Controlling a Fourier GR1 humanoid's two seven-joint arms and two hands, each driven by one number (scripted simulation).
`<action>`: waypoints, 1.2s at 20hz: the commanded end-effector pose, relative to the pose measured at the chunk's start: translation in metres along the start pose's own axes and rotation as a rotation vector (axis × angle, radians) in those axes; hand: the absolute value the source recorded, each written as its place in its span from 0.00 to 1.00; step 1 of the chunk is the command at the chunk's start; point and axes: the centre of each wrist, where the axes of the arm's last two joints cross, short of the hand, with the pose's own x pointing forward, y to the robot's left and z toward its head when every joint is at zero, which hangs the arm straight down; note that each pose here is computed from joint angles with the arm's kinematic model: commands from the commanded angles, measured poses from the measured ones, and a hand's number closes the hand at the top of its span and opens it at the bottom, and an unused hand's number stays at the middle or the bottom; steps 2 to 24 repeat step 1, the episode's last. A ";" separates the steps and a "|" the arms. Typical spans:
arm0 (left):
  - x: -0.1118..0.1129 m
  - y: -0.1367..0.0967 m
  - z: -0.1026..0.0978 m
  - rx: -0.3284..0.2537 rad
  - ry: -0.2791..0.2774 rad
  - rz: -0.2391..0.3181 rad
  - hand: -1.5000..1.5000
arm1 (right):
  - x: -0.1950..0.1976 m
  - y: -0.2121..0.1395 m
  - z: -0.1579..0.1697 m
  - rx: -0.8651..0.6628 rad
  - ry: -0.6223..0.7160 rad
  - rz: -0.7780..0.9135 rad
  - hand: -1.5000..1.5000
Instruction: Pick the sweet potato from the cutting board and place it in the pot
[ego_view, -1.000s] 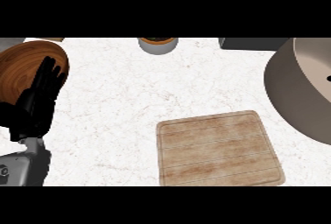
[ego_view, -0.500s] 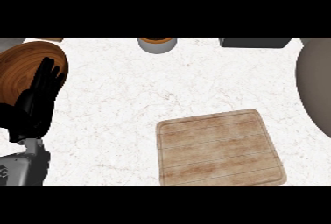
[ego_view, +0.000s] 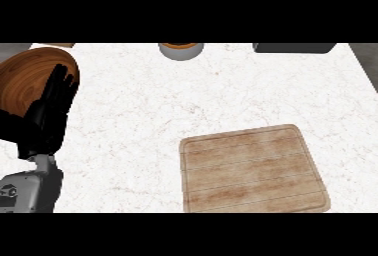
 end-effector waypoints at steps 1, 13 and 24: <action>0.008 0.003 0.005 0.017 -0.002 0.008 0.50 | -0.002 -0.021 0.010 0.008 -0.007 -0.016 0.00; 0.008 0.003 0.005 0.017 -0.002 0.008 0.50 | -0.002 -0.021 0.010 0.008 -0.007 -0.016 0.00; 0.008 0.003 0.005 0.017 -0.002 0.008 0.50 | -0.002 -0.021 0.010 0.008 -0.007 -0.016 0.00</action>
